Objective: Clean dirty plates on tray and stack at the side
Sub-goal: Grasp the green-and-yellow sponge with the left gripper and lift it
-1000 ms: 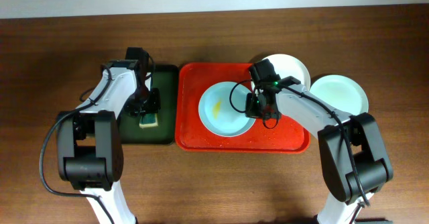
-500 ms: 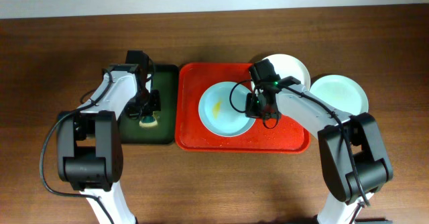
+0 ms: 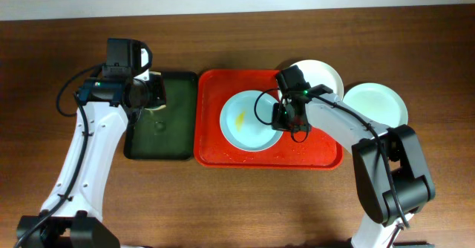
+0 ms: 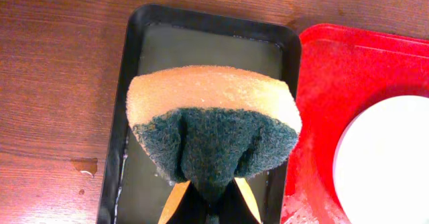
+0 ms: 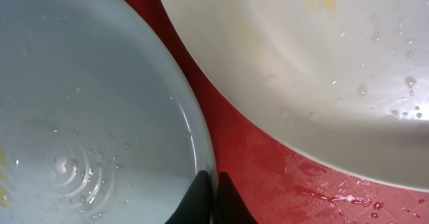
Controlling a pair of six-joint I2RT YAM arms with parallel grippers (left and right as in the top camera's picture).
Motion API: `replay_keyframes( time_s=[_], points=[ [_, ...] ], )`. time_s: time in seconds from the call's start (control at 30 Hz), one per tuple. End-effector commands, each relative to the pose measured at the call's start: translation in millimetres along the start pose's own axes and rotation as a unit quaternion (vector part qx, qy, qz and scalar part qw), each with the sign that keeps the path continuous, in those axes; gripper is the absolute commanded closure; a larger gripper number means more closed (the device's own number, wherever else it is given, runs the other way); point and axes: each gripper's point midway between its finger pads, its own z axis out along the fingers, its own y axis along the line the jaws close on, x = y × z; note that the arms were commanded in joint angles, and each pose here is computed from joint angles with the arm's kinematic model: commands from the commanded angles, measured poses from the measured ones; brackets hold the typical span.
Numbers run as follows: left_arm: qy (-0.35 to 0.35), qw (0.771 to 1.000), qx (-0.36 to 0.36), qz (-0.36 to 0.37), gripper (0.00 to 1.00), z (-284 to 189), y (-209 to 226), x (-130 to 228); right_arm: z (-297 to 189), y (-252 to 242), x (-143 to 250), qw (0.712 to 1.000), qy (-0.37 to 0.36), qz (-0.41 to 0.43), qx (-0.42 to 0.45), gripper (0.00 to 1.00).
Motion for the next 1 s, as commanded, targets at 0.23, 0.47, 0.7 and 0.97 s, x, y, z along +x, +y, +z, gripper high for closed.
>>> replay_keyframes(
  time_s=[0.23, 0.47, 0.7, 0.97],
  points=[
    [0.011, 1.0, -0.004, 0.004, 1.0, 13, 3, 12, 5, -8, 3, 1.0, 0.003, 0.001, 0.019, 0.96],
    [0.015, 1.0, -0.005, 0.004, 1.0, 16, 4, 15, 5, -8, 3, 1.0, 0.003, 0.001, 0.019, 0.96],
    [0.015, 1.0, -0.005, 0.004, 1.0, 16, 4, 15, 5, -8, 3, 1.0, 0.002, 0.001, 0.019, 0.96],
    [0.024, 1.0, -0.006, 0.004, 1.0, 16, 4, 19, 5, -8, 3, 1.0, 0.002, 0.001, 0.019, 0.96]
  ],
)
